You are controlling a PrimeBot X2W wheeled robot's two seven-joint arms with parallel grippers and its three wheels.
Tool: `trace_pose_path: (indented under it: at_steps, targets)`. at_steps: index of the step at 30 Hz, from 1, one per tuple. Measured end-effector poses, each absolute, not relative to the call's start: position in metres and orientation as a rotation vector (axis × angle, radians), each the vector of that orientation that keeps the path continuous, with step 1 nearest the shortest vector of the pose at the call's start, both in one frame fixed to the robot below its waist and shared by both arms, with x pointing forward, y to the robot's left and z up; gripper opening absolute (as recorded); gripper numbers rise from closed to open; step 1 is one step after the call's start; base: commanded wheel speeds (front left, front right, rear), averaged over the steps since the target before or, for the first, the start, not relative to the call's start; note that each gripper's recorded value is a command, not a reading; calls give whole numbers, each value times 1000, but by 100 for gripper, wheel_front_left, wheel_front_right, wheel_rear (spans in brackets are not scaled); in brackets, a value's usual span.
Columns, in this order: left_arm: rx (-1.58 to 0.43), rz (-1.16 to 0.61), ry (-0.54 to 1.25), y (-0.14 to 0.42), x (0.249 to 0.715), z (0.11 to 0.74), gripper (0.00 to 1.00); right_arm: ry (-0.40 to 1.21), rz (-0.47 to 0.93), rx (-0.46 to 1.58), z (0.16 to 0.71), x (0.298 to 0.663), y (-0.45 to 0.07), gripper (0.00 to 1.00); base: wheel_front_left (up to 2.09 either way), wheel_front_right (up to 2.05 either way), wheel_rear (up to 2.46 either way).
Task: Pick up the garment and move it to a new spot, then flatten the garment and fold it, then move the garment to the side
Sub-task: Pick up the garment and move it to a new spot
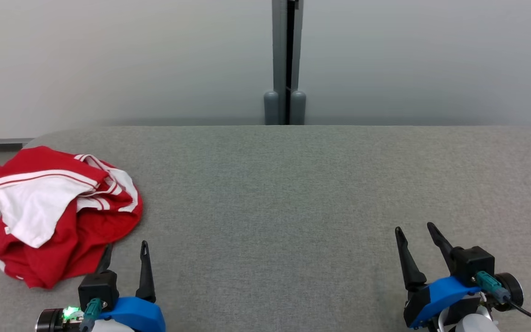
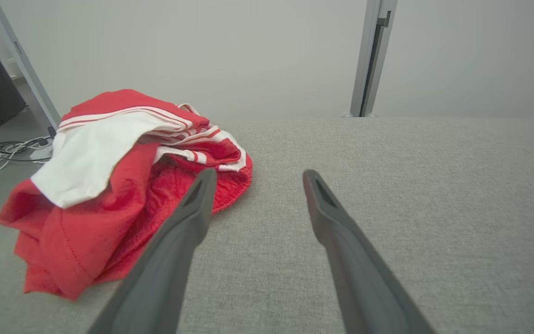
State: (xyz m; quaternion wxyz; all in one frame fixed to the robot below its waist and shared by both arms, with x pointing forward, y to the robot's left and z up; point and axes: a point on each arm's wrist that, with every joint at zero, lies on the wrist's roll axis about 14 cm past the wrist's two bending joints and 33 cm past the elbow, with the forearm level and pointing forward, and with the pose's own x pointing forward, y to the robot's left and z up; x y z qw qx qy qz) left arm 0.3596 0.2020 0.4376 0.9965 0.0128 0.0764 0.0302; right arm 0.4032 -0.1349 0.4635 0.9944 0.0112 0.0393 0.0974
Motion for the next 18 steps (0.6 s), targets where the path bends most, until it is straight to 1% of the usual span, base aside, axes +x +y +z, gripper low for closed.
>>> trace_pose_path:
  at_steps: [3, 8, 18]
  targets:
    - [22, 115, 153, 220, 348, 438, 100, 72, 252, 19, 466, 409, -115, 100, 0, 0, 0]
    - [13, 240, 145, 258, 321, 441, 100, 64, 382, 10, 470, 415, -67, 100, 0, 0, 0]
    - [-4, 506, 185, 327, 238, 428, 100, 78, 652, 3, 467, 409, 30, 100, 0, 0, 0]
